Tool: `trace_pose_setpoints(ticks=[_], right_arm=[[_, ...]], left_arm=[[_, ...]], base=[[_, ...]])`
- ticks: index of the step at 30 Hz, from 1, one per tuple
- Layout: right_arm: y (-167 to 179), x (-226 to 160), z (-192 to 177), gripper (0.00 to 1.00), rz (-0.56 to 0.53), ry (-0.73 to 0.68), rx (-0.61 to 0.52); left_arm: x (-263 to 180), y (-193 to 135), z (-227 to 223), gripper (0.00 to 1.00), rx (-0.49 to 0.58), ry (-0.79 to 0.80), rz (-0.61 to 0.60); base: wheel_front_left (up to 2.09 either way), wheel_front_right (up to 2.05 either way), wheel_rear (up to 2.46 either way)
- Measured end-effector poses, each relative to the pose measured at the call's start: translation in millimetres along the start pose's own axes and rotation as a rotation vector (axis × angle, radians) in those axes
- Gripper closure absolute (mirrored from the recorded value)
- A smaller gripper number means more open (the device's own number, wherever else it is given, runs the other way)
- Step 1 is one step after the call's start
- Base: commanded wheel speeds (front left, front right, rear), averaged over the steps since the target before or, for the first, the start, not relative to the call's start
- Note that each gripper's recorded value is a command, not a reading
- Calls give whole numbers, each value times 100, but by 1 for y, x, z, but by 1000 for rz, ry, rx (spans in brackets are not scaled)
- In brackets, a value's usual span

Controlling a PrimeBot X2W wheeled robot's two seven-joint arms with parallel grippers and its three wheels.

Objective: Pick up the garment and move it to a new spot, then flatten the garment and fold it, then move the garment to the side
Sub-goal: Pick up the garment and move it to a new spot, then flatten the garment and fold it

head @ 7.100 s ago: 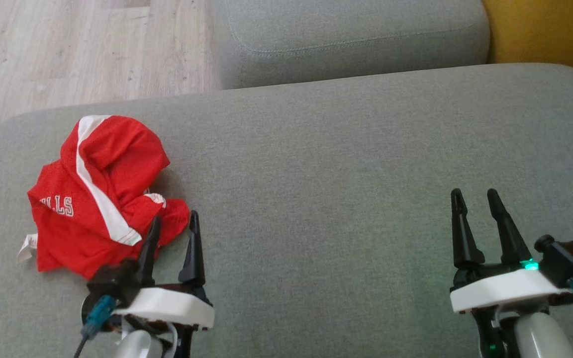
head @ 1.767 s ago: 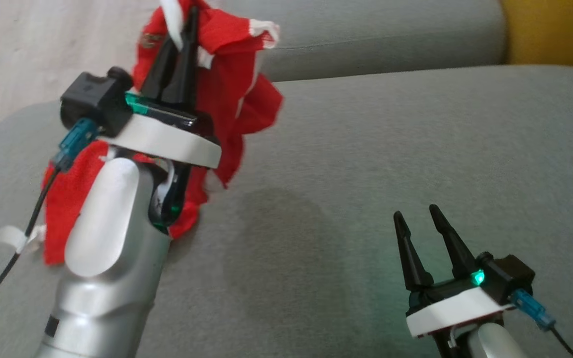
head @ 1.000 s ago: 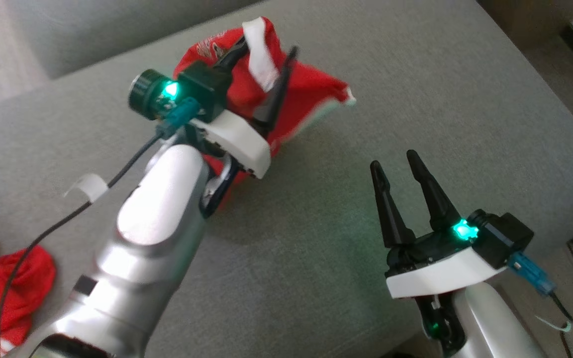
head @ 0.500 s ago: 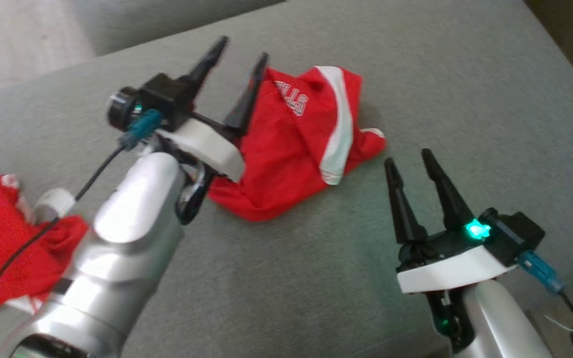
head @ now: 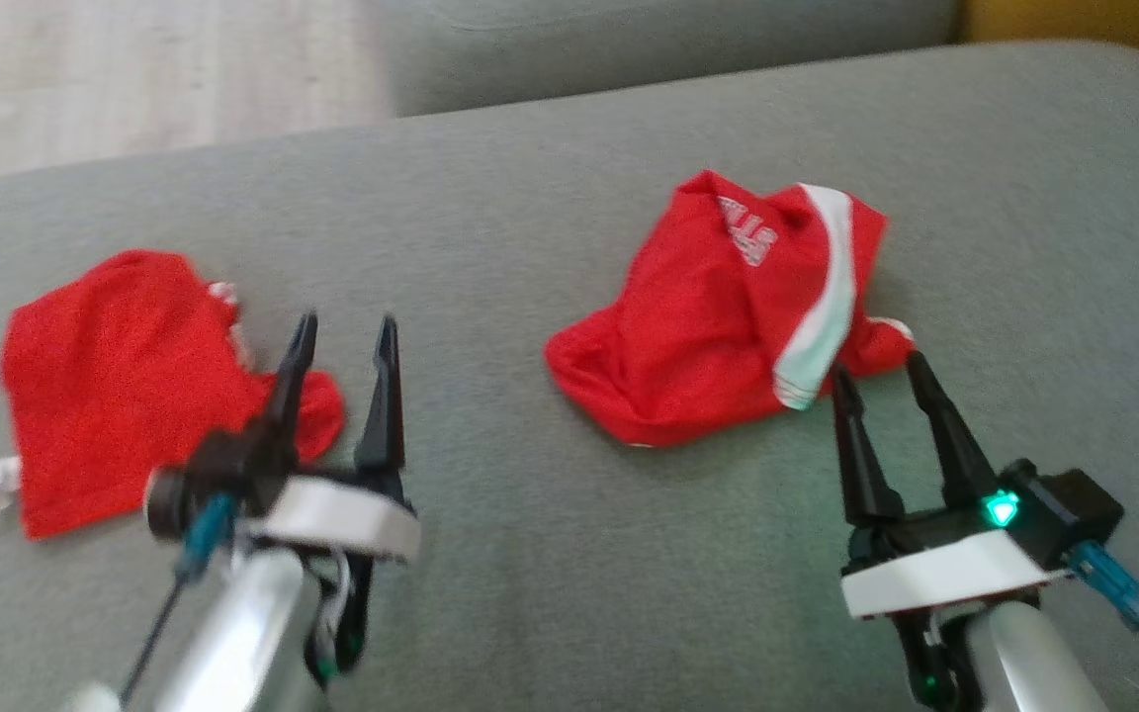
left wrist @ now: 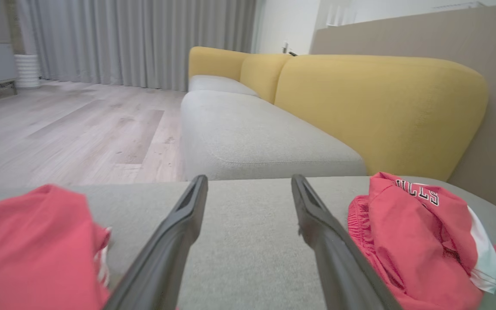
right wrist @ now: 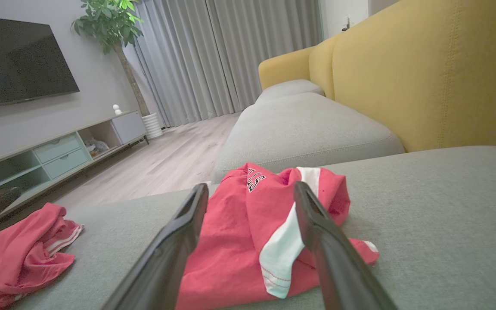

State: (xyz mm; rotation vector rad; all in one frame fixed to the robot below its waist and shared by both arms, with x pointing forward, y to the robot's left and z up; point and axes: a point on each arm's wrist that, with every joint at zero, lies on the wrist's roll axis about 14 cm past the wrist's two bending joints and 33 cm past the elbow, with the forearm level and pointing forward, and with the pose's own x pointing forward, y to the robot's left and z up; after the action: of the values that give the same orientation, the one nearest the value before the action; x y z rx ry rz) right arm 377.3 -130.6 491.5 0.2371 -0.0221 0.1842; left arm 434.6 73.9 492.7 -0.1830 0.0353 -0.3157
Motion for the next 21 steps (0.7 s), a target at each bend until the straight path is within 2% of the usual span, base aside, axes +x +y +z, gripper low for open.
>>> trace_pose_setpoints(ticks=[2, 6, 16, 21], right_arm=[[1, 1, -3, 0, 5, 8, 1], [7, 5, -12, 0, 25, 37, -5], [-22, 12, -55, 0, -56, 171, 4], [-26, 29, -75, 0, -81, 229, 77]], left_arm=[[-17, 5, -1, 0, -32, -10, 41], [-37, 9, -2, 0, -29, -17, 75], [-38, 13, -3, 0, -32, -22, 84], [-37, 17, -13, 0, -36, 3, 91]], base=[[0, 0, 0], [0, 0, 0], [0, 0, 0], [0, 0, 0]])
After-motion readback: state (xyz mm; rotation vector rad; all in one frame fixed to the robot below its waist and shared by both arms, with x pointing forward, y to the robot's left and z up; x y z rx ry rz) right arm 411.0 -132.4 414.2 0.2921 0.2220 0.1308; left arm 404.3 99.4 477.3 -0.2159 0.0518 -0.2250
